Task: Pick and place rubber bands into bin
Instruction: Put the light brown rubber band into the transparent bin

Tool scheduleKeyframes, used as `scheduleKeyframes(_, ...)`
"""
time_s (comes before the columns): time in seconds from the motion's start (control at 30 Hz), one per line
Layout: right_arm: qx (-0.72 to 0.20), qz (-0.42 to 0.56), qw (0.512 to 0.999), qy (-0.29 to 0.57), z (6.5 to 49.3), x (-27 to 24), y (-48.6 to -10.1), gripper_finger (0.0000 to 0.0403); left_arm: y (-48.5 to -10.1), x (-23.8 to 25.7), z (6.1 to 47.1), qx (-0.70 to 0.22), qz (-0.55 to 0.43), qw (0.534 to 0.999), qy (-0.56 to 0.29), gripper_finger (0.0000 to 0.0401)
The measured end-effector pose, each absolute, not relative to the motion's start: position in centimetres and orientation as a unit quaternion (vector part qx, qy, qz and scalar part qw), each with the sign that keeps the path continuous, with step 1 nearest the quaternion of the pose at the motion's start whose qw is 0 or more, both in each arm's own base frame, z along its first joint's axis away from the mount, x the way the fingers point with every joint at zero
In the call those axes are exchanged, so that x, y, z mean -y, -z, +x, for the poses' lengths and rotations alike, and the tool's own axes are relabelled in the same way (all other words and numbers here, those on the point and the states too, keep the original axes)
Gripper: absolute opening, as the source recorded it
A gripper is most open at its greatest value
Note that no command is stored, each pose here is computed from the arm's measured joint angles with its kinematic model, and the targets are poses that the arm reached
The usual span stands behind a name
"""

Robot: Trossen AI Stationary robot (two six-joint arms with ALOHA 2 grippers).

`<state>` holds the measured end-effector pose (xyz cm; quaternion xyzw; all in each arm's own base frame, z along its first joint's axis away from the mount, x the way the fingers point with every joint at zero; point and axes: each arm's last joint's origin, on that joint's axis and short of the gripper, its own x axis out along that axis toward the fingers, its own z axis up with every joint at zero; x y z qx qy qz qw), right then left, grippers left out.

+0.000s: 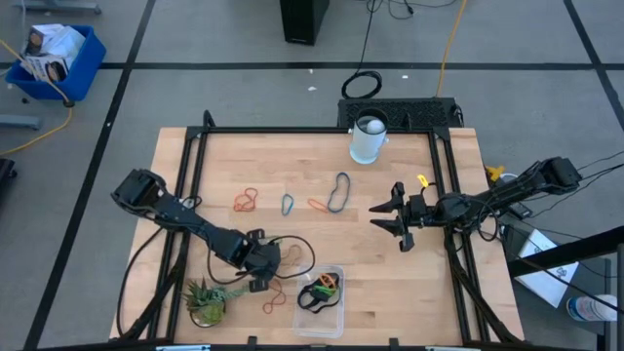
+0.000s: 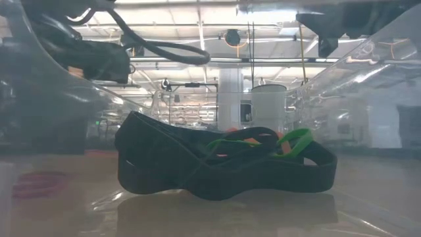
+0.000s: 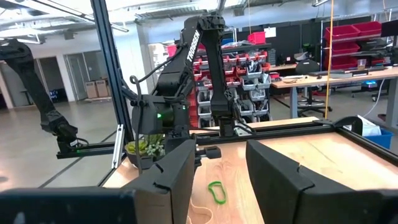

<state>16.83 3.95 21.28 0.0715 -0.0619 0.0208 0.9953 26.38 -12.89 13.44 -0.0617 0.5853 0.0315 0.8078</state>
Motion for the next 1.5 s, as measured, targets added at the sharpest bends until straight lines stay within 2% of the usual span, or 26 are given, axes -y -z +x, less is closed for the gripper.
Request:
scheduleKeyframes(0.3, 0.062, 0.071, 0.995, -0.021, 16.8, -4.0, -21.3, 0.0139, -13.4, 13.0, 26.6, -0.576, -0.066, 0.814, -0.028, 0.0011)
scheduleKeyframes(0.53, 0.062, 0.071, 0.995, -0.021, 16.8, -4.0, -21.3, 0.0139, -13.7, 13.1, 26.9, -0.571, -0.085, 0.816, -0.026, 0.0011)
scheduleKeyframes(0.77, 0.064, 0.072, 0.995, -0.021, 16.8, -3.9, -21.3, 0.0139, -17.8, 13.0, 27.1, -0.521, -0.100, 0.848, -0.003, 0.0006)
scheduleKeyframes(1.03, 0.074, 0.074, 0.994, -0.022, 16.8, -3.9, -21.5, 0.0139, -25.8, 10.8, 24.6, -0.378, -0.096, 0.921, 0.002, 0.0005)
scheduleKeyframes(1.23, 0.077, 0.075, 0.994, -0.022, 16.8, -3.9, -21.6, 0.0139, -32.4, 9.0, 22.2, -0.186, -0.102, 0.977, 0.032, 0.0005)
scheduleKeyframes(1.37, 0.077, 0.075, 0.994, -0.022, 16.8, -3.9, -21.6, 0.0139, -36.2, 8.4, 20.8, -0.047, -0.085, 0.994, 0.059, 0.0007)
scheduleKeyframes(1.5, 0.078, 0.075, 0.994, -0.022, 16.8, -3.9, -21.6, 0.0139, -38.0, 8.2, 20.2, 0.033, -0.046, 0.994, 0.089, 0.0004)
